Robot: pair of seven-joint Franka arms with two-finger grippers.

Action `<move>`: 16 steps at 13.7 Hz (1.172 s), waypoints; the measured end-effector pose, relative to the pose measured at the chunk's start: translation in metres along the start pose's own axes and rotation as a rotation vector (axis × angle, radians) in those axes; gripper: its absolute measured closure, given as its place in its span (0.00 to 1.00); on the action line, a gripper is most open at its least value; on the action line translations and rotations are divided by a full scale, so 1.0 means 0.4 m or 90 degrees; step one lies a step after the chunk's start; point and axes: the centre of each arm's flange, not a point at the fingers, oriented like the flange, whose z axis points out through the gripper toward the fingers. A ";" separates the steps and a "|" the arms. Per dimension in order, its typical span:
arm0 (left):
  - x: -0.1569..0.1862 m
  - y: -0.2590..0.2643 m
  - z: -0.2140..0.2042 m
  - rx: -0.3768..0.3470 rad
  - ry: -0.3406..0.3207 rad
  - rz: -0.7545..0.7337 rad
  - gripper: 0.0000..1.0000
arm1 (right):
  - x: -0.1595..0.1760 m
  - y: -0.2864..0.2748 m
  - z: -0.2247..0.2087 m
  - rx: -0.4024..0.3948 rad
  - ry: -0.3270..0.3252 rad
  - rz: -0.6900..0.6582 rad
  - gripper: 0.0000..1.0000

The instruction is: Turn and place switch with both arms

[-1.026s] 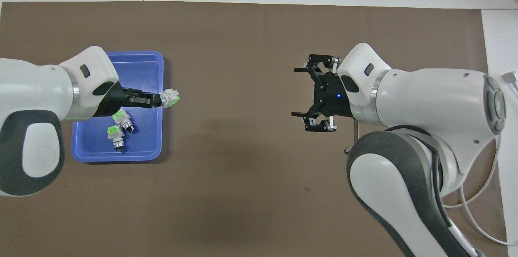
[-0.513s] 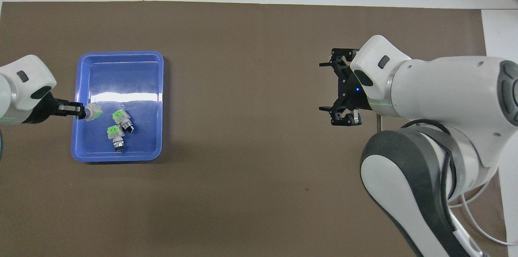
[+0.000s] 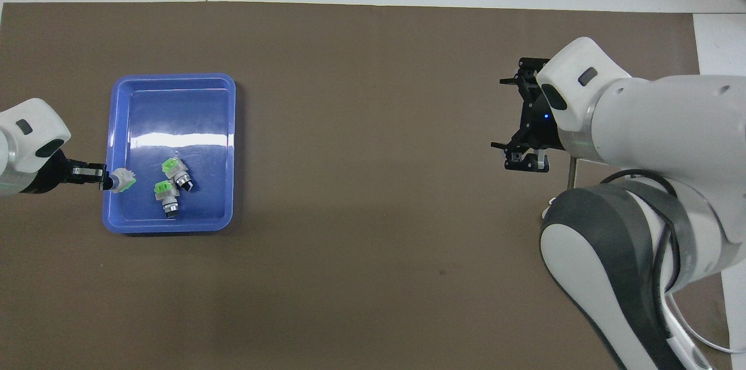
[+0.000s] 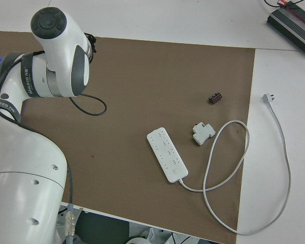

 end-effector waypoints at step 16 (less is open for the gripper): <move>0.045 0.127 -0.392 0.015 -0.060 -0.020 0.00 | -0.217 0.089 -0.170 -0.088 -0.195 0.920 0.01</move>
